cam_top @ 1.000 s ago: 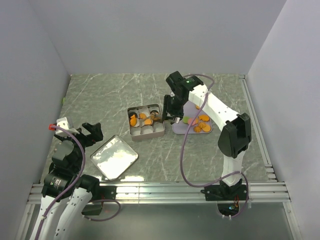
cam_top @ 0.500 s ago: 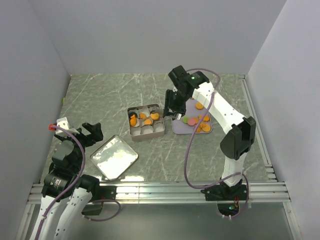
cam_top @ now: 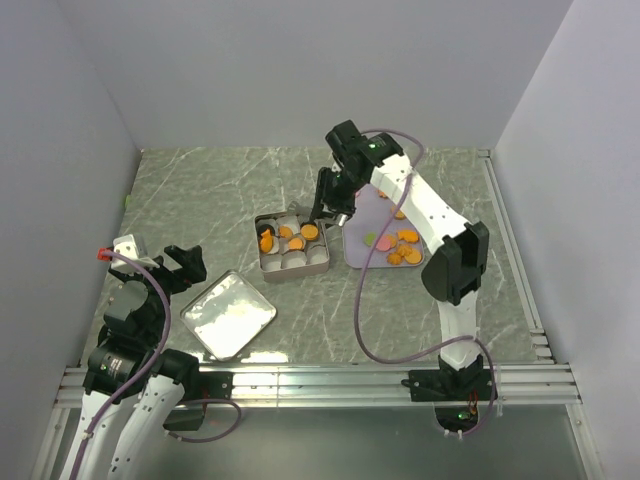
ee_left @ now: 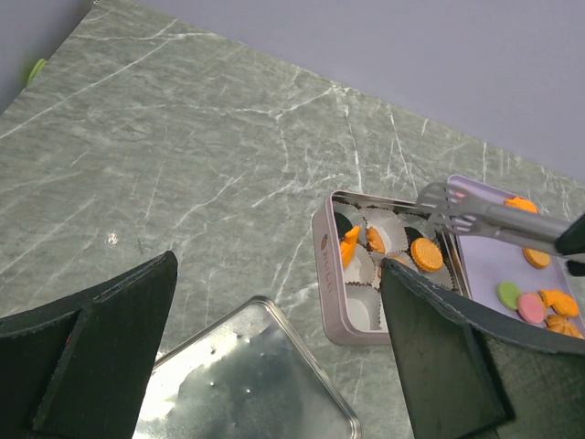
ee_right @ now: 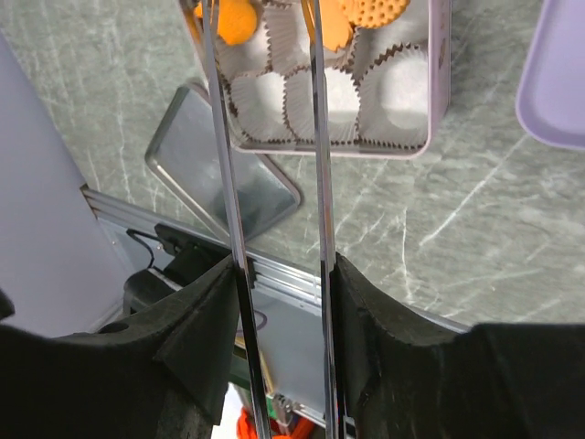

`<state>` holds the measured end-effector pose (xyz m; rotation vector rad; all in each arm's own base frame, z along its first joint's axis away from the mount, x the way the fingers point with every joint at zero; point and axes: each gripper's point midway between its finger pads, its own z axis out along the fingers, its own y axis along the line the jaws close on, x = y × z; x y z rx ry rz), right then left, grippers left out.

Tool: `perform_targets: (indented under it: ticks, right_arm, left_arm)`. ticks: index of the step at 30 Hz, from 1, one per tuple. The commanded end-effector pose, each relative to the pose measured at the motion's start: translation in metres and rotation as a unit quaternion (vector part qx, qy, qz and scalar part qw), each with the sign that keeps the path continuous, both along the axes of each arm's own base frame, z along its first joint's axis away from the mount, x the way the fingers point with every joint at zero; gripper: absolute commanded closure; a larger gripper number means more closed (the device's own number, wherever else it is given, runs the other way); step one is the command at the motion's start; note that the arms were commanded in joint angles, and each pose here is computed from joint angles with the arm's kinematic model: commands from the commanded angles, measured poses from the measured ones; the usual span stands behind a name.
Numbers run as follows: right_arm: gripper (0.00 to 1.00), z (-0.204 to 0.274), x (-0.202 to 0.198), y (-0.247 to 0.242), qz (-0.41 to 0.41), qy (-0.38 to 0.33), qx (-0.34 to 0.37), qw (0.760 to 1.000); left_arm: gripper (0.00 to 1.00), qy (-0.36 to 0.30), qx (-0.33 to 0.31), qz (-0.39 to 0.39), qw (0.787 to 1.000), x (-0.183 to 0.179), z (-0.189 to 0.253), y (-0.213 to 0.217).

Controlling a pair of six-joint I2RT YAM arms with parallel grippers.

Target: Pack the cookies

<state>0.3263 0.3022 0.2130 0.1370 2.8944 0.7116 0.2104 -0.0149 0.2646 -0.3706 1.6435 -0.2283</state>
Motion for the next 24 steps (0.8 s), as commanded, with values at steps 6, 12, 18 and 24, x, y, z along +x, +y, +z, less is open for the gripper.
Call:
perform_targets:
  ticks: [6, 12, 18, 24]
  right_arm:
    - [0.51, -0.015, 0.011, 0.008, -0.004, 0.006, 0.004, 1.000]
    - [0.52, -0.033, -0.002, -0.001, -0.001, 0.028, -0.012, 1.000]
    - [0.53, -0.037, -0.011, -0.009, -0.004, 0.031, -0.019, 0.999]
    - [0.53, -0.021, -0.014, -0.012, -0.008, 0.022, -0.014, 1.000]
  left_arm:
    - [0.01, -0.021, -0.001, -0.002, 1.000, 0.001, 0.009, -0.001]
    - [0.01, -0.019, 0.000, -0.002, 1.000, 0.002, 0.008, -0.001]
    - [0.01, -0.020, 0.001, -0.005, 1.000, 0.002, 0.009, -0.002]
    - [0.00, -0.018, 0.001, -0.007, 1.000, 0.002, 0.008, -0.002]
